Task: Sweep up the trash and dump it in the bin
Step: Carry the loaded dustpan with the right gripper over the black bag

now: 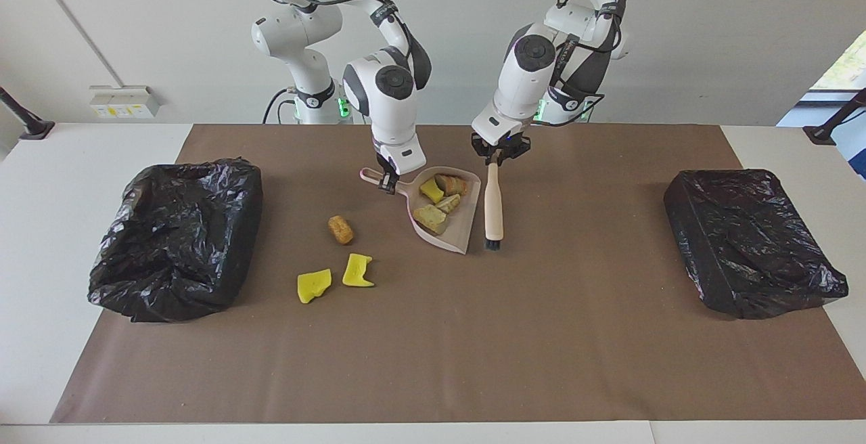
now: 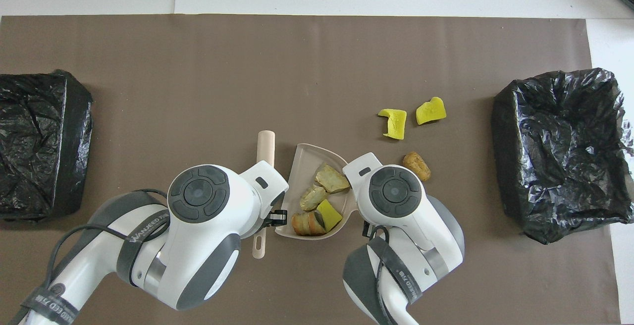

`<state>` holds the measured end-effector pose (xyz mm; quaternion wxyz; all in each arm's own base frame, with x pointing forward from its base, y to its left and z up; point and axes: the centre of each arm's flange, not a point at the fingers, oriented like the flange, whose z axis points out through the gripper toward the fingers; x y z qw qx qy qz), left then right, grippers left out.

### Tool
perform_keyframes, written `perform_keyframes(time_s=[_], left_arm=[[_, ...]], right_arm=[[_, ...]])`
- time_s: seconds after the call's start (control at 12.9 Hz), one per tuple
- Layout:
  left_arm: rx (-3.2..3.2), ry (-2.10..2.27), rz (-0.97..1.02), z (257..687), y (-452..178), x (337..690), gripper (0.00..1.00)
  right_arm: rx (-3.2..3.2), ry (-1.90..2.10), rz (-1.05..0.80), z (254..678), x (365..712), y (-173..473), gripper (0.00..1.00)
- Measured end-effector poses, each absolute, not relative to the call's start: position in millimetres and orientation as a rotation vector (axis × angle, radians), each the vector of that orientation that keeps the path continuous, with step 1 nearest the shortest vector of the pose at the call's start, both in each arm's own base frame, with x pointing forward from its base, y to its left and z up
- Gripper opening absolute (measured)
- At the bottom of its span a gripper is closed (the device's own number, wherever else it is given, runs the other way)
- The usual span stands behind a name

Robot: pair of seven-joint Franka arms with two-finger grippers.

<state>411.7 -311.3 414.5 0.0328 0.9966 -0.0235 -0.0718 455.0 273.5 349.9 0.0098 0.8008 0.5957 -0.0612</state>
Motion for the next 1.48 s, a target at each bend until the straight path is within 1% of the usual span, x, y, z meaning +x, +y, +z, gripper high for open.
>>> perform_keyframes(time_s=[0.16, 0.31, 0.39, 0.54, 0.7, 0.86, 1.01, 1.24, 1.4, 1.48], left_arm=[[3.067, -0.005, -0.220, 414, -297, 422, 0.26], [3.064, 0.056, -0.221, 413, -280, 433, 0.26], [3.066, 0.071, -0.228, 410, -275, 434, 0.26], [3.079, 0.047, -0.259, 400, -280, 424, 0.26], [3.098, -0.007, -0.289, 392, -303, 394, 0.26], [3.122, -0.008, -0.295, 389, -337, 347, 0.26], [3.132, -0.047, -0.272, 388, -366, 299, 0.26], [3.137, -0.068, -0.223, 368, -393, 221, 0.26], [3.129, -0.065, -0.212, 357, -400, 190, 0.26], [3.114, -0.052, -0.222, 357, -402, 185, 0.26]], right_arm=[[2.524, 1.829, -0.214, 365, 461, 262, 0.31], [2.579, 1.757, -0.218, 397, 476, 234, 0.31], [2.608, 1.719, -0.206, 418, 485, 216, 0.31], [2.669, 1.627, -0.175, 457, 498, 176, 0.31], [2.734, 1.504, -0.157, 492, 512, 122, 0.31], [2.759, 1.441, -0.149, 520, 526, 59, 0.31], [2.763, 1.433, -0.144, 535, 532, -5, 0.31], [2.689, 1.497, -0.182, 543, 524, -112, 0.31], [2.608, 1.499, -0.243, 546, 513, -171, 0.31], [2.547, 1.503, -0.270, 550, 509, -193, 0.31]])
